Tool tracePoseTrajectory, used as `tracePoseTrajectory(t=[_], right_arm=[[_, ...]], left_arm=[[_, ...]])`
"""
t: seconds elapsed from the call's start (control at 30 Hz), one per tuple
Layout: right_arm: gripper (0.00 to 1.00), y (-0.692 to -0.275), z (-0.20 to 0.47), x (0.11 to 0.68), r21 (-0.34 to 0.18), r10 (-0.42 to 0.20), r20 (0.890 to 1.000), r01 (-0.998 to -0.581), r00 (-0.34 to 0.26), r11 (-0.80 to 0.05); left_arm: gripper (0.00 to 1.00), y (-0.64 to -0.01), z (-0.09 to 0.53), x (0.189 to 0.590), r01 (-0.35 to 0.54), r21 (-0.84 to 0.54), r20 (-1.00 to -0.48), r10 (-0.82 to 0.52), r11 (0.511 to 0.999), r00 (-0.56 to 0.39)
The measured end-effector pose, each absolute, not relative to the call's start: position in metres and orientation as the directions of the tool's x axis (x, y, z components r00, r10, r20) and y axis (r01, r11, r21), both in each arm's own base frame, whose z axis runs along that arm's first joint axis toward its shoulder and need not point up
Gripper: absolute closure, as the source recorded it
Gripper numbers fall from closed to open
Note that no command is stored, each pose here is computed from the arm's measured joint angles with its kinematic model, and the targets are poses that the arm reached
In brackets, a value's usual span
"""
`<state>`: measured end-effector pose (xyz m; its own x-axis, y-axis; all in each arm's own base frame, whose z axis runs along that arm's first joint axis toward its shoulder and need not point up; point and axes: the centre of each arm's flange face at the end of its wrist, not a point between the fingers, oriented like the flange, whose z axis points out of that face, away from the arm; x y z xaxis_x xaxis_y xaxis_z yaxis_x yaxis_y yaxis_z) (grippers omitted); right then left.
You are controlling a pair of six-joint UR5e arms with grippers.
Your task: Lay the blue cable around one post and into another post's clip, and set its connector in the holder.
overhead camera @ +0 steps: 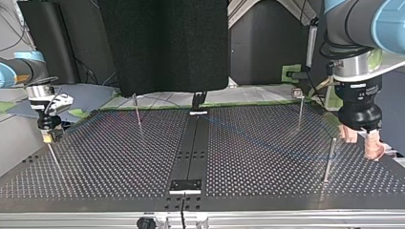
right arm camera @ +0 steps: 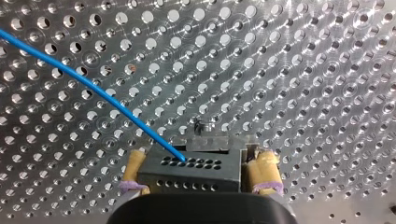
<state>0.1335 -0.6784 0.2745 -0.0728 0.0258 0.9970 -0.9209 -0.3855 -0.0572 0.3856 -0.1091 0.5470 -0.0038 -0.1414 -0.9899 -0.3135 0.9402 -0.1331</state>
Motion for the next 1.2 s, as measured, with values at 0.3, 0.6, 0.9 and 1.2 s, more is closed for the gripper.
tracePoseTrajectory(t=[0.3, 0.6, 0.9, 1.2], right_arm=[[0.18, -0.678, 0.274, 0.134, -0.057, 0.026, 0.997, -0.921, -0.073, -0.385], [0.18, -0.678, 0.274, 0.134, -0.057, 0.026, 0.997, -0.921, -0.073, -0.385], [0.18, -0.678, 0.274, 0.134, -0.057, 0.026, 0.997, -0.921, -0.073, -0.385], [0.18, -0.678, 0.274, 0.134, -0.057, 0.026, 0.997, -0.921, -0.073, -0.385]], left_arm=[[0.0, -0.112, 0.536, 0.377, -0.326, -0.021, -0.991, -0.062, 0.945, -0.117], [0.0, -0.115, 0.532, 0.37, -0.308, 0.081, -0.981, 0.021, 0.948, -0.195], [0.0, -0.117, 0.532, 0.37, -0.288, 0.164, -0.97, 0.101, 0.944, -0.221], [0.0, -0.118, 0.531, 0.37, -0.268, 0.239, -0.954, 0.175, 0.933, -0.243]])
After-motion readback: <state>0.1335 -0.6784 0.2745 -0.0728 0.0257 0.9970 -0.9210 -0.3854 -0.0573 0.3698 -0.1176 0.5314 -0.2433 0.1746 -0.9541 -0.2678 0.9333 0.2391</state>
